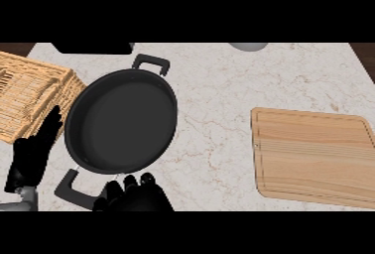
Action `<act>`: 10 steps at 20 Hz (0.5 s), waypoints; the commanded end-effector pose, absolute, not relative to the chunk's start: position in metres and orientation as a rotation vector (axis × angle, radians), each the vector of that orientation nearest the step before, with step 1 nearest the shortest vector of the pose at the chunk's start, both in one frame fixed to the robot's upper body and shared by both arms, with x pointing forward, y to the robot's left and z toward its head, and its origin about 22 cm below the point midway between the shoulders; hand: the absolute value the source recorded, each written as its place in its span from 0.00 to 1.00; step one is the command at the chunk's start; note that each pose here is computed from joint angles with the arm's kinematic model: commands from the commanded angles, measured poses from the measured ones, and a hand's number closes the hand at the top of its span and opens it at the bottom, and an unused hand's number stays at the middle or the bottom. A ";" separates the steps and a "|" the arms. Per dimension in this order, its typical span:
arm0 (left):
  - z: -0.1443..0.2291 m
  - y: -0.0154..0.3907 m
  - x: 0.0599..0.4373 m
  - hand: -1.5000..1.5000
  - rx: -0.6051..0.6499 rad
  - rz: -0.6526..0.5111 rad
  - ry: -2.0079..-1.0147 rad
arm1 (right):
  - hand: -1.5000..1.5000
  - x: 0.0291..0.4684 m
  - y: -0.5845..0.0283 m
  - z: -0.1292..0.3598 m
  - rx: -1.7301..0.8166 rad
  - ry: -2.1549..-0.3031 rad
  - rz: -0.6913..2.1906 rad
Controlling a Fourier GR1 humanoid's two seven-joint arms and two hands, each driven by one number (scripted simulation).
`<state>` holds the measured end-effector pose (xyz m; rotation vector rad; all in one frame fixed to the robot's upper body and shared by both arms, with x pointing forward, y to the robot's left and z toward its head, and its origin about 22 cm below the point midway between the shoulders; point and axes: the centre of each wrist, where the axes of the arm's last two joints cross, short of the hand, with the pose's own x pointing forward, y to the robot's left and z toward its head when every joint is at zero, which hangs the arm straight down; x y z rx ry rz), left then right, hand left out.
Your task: Pick the tomato from the cutting board and place it in the pot
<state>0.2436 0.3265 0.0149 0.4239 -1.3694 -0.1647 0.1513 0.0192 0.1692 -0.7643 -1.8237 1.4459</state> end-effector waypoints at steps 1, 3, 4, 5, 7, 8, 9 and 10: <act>0.020 0.310 0.247 0.50 0.418 -0.172 -1.381 | 1.00 0.132 0.016 0.191 -0.731 -1.893 1.212; 0.029 0.327 0.253 0.50 0.436 -0.161 -1.384 | 1.00 0.138 0.014 0.213 -0.728 -1.903 1.155; 0.019 0.326 0.242 0.50 0.420 -0.157 -1.399 | 1.00 0.150 0.020 0.211 -0.731 -1.907 1.112; 0.019 0.331 0.247 0.50 0.426 -0.156 -1.380 | 1.00 0.157 0.022 0.213 -0.729 -1.895 1.091; 0.014 0.325 0.244 0.50 0.431 -0.162 -1.387 | 1.00 0.154 0.024 0.214 -0.702 -1.924 1.056; 0.015 0.317 0.247 0.50 0.432 -0.168 -1.373 | 1.00 0.160 0.019 0.228 -0.682 -1.946 1.021; 0.020 0.325 0.239 0.50 0.417 -0.155 -1.384 | 1.00 0.178 0.025 0.221 -0.716 -1.946 1.022; 0.021 0.332 0.245 0.50 0.403 -0.154 -1.377 | 1.00 0.178 0.027 0.234 -0.706 -1.950 1.004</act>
